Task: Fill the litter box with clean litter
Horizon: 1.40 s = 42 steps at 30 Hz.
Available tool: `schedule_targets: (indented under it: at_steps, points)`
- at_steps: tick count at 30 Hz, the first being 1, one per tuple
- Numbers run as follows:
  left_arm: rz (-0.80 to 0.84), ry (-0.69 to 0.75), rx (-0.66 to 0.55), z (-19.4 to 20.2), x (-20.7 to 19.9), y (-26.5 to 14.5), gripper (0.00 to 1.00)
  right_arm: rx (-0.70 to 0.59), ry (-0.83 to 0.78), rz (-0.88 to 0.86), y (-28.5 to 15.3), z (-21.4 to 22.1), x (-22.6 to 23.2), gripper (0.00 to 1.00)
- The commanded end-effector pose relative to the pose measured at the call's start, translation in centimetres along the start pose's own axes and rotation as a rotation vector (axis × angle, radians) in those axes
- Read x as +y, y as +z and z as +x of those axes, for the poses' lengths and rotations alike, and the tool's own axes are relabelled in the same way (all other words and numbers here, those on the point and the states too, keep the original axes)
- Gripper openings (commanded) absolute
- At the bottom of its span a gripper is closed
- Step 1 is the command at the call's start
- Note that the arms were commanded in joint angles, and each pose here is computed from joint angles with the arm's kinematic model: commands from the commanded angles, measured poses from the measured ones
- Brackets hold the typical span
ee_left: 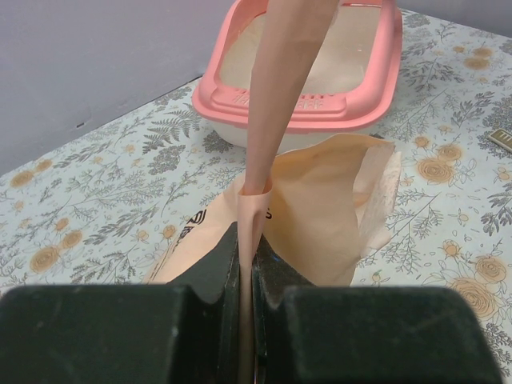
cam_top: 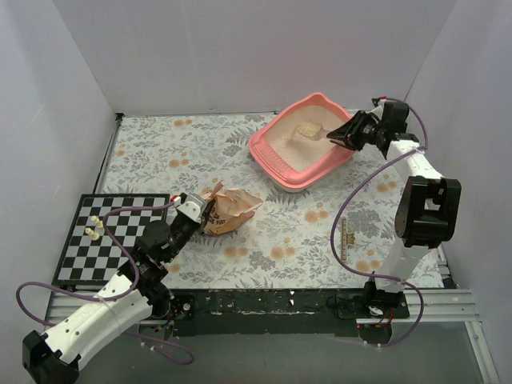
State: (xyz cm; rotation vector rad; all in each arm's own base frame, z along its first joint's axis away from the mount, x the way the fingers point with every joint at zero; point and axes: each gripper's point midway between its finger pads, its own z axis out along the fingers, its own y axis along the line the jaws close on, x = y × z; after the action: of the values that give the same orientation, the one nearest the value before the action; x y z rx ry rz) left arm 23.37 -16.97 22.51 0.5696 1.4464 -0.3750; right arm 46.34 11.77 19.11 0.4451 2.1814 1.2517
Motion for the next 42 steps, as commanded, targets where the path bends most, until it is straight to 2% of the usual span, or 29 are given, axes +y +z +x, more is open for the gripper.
schedule_targets:
  at_steps: [1,7,14,21,25,30,32,36,42]
  points:
    - [0.021,-0.023,-0.033,-1.0,-0.5,0.0,0.00,0.026,-0.245,0.228,-0.6,-1.0,0.1,0.01]
    - [0.022,-0.023,-0.033,-1.2,-0.5,-0.1,0.00,0.079,-0.498,0.414,0.4,0.4,2.7,0.01]
    - [0.026,-0.028,-0.039,-1.3,-0.5,-0.3,0.00,0.104,-0.811,0.706,-0.7,0.8,4.4,0.01]
    - [0.027,-0.029,-0.035,-1.2,-0.6,-0.3,0.00,0.049,-0.953,0.819,-3.3,2.1,6.1,0.01]
    - [0.023,-0.028,-0.030,-1.0,-0.5,-0.2,0.00,0.001,-1.006,0.738,-5.6,3.9,10.1,0.01]
    - [0.027,-0.031,-0.020,-0.8,-0.6,-0.2,0.00,0.016,-1.045,0.538,-8.9,8.9,14.9,0.01]
    - [0.025,-0.032,-0.015,-0.6,-0.6,-0.1,0.00,0.068,-1.022,0.414,-10.2,11.4,16.4,0.01]
    - [0.014,-0.029,-0.005,-0.5,-0.4,0.0,0.00,0.267,-0.950,0.245,-12.4,16.9,16.4,0.01]
    - [-0.009,-0.026,0.003,-0.3,0.0,0.0,0.00,0.425,-0.869,-0.009,-14.9,22.6,17.7,0.01]
